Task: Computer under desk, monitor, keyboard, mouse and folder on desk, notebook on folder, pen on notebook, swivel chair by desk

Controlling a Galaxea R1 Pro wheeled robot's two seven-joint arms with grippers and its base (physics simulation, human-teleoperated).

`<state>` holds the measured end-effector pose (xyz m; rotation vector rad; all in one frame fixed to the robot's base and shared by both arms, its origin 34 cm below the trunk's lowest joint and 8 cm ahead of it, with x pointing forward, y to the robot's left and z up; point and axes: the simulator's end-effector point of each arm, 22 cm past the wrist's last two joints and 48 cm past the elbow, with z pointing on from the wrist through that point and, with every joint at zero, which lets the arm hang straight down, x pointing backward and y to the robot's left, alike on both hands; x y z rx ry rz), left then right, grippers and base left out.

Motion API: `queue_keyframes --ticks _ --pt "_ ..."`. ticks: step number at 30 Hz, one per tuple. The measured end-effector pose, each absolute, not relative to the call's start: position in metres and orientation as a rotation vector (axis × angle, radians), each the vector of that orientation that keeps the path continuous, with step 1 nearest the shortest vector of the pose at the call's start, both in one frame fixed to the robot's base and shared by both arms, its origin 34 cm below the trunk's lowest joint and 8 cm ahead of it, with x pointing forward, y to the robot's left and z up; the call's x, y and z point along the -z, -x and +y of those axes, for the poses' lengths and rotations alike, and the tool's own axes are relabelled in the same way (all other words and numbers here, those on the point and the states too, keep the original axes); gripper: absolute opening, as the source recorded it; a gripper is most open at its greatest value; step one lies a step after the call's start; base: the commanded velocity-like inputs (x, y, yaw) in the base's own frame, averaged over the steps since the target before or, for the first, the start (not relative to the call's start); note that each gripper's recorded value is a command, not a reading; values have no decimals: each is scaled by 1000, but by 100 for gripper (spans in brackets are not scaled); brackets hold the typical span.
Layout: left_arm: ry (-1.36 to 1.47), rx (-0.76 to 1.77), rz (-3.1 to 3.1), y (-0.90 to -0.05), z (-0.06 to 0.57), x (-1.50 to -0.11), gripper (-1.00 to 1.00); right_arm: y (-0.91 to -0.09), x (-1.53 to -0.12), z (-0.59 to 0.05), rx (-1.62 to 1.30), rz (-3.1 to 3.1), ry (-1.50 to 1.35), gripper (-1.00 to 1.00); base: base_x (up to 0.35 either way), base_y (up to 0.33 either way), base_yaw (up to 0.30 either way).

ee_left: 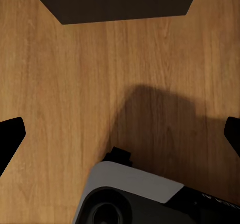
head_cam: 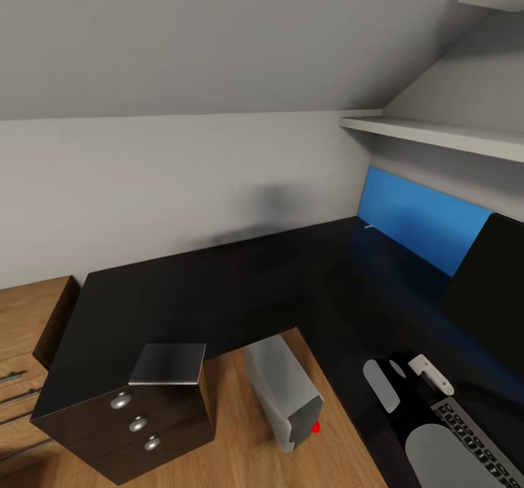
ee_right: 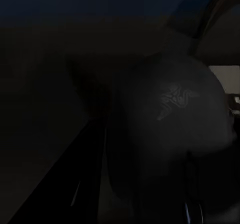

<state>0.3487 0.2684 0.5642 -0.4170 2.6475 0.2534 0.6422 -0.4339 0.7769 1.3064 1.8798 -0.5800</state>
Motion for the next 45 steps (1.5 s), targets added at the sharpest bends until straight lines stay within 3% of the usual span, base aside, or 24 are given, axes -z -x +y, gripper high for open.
queue_keyframes --ticks 27,28,45 --pt "417 -253 2648 -349 268 -561 100 -643 -775 -433 582 1882 -1298 -100 0 0 0" --pt "417 -253 2648 -349 268 -561 100 -643 -775 -433 583 1883 -1298 100 0 0 0" --pt "417 -253 2648 -349 268 -561 100 -644 -775 -432 577 1884 -1294 100 0 0 0"
